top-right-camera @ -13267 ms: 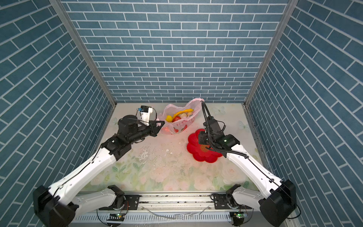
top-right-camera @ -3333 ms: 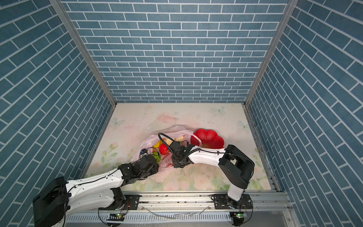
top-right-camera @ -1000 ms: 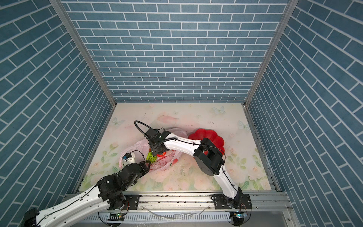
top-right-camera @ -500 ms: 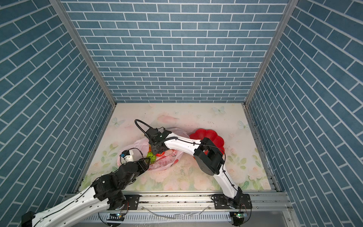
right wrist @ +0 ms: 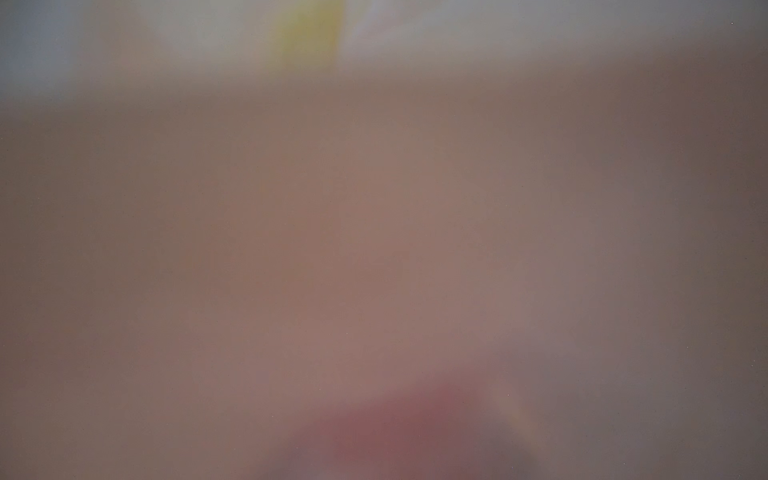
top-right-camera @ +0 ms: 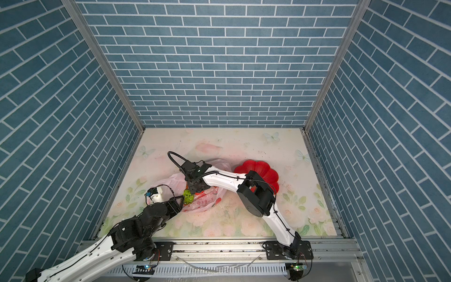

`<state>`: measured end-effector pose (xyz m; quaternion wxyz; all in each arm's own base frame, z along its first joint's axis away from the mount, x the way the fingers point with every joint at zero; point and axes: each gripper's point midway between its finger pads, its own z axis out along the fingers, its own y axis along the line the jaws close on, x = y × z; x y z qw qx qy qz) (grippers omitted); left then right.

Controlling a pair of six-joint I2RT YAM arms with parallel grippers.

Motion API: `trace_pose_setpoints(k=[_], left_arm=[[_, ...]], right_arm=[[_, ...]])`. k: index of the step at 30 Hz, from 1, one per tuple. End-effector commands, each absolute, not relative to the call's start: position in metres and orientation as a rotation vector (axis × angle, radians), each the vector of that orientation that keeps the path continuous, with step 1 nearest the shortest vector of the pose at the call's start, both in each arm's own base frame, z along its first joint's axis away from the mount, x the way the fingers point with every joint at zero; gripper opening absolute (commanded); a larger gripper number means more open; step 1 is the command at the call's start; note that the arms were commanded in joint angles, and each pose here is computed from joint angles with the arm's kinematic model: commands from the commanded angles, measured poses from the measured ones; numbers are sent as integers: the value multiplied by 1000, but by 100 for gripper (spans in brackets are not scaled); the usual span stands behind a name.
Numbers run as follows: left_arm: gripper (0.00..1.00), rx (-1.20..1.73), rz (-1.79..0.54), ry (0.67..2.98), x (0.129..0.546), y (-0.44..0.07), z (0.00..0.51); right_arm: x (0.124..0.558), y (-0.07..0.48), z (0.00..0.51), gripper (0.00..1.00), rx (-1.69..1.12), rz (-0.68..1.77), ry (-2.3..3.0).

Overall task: Take the fake fruits out of the plastic bag
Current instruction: 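Grasp the red apple inside the bag with the right gripper, then lift the red apple out of the bag and move it over the red plate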

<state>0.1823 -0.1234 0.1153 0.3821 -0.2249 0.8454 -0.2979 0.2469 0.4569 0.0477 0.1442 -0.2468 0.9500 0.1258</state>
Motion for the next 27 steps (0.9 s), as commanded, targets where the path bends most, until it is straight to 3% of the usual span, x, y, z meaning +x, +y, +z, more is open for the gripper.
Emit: trace_pose_setpoints(k=[1,16,27], left_arm=[[64,-579,-743,2142,183,-119,119],[73,-562,-725,2078,197,-126,144],[77,-488,-662,2040,206,-127,181]], right_arm=[[247,448,69,42,-705,359,2715],[213,406,141,32,-760,468,2684],[220,366,243,30,-754,471,2505]])
